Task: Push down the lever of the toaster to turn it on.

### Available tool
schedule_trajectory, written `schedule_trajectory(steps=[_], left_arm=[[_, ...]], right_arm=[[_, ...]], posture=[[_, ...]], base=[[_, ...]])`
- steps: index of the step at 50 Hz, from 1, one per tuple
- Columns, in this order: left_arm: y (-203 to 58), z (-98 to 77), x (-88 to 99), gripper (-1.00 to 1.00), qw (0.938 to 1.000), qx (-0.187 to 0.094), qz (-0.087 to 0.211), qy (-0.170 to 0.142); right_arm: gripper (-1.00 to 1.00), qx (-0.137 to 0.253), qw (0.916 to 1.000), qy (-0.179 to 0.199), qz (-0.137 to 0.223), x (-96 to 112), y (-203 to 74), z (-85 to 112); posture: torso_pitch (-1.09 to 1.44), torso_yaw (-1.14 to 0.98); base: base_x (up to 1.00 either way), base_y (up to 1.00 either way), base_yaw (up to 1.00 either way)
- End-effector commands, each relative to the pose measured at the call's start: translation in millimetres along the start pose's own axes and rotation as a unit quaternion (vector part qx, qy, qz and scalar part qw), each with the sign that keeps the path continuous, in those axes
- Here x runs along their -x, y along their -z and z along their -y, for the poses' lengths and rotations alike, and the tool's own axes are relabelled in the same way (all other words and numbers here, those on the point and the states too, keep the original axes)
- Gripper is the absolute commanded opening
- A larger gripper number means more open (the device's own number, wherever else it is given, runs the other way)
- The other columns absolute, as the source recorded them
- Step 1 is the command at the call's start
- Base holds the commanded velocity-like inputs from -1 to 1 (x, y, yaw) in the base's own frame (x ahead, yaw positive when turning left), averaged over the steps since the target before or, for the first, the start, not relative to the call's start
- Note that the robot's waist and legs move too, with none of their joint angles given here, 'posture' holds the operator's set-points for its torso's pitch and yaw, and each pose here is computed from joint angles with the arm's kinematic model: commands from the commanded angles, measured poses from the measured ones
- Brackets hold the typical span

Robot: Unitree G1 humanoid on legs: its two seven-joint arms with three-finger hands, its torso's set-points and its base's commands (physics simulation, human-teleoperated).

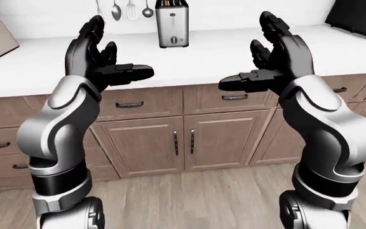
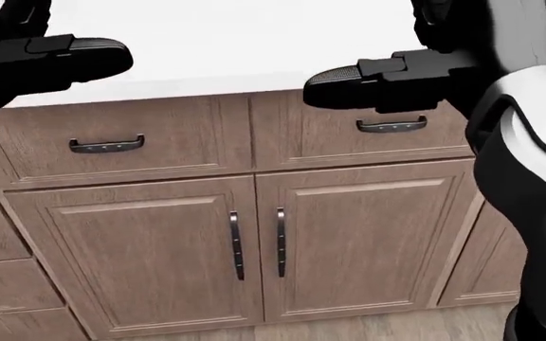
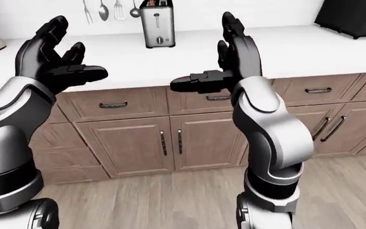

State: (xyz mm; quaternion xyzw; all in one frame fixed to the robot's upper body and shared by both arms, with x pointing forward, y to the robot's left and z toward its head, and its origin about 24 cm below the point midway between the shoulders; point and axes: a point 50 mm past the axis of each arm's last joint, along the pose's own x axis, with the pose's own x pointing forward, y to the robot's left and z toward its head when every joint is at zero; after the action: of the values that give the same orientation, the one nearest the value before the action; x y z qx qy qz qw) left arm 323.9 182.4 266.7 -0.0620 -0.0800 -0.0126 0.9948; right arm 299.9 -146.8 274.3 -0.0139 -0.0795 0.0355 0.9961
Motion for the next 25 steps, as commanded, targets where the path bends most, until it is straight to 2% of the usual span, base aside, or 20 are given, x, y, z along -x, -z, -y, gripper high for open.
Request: schedule_trajectory(steps=[1, 25], left_arm=[[-18.9, 9.1, 1.6, 1.00, 0.9988, -0.001, 0.044, 0.020], [-20.1, 9.5, 2.5, 1.00, 0.9988, 0.000, 0.045, 0.021]], right_arm=[[1.00, 0.001, 0.9988, 0.017, 0.047, 3.1, -18.7, 6.3], [1.00, 0.002, 0.9988, 0.016, 0.047, 3.3, -17.4, 6.1]], posture=[[0.00, 0.00], [0.00, 0.00]], base=[[0.25, 0.05, 0.00], [0.28, 0.01, 0.00]])
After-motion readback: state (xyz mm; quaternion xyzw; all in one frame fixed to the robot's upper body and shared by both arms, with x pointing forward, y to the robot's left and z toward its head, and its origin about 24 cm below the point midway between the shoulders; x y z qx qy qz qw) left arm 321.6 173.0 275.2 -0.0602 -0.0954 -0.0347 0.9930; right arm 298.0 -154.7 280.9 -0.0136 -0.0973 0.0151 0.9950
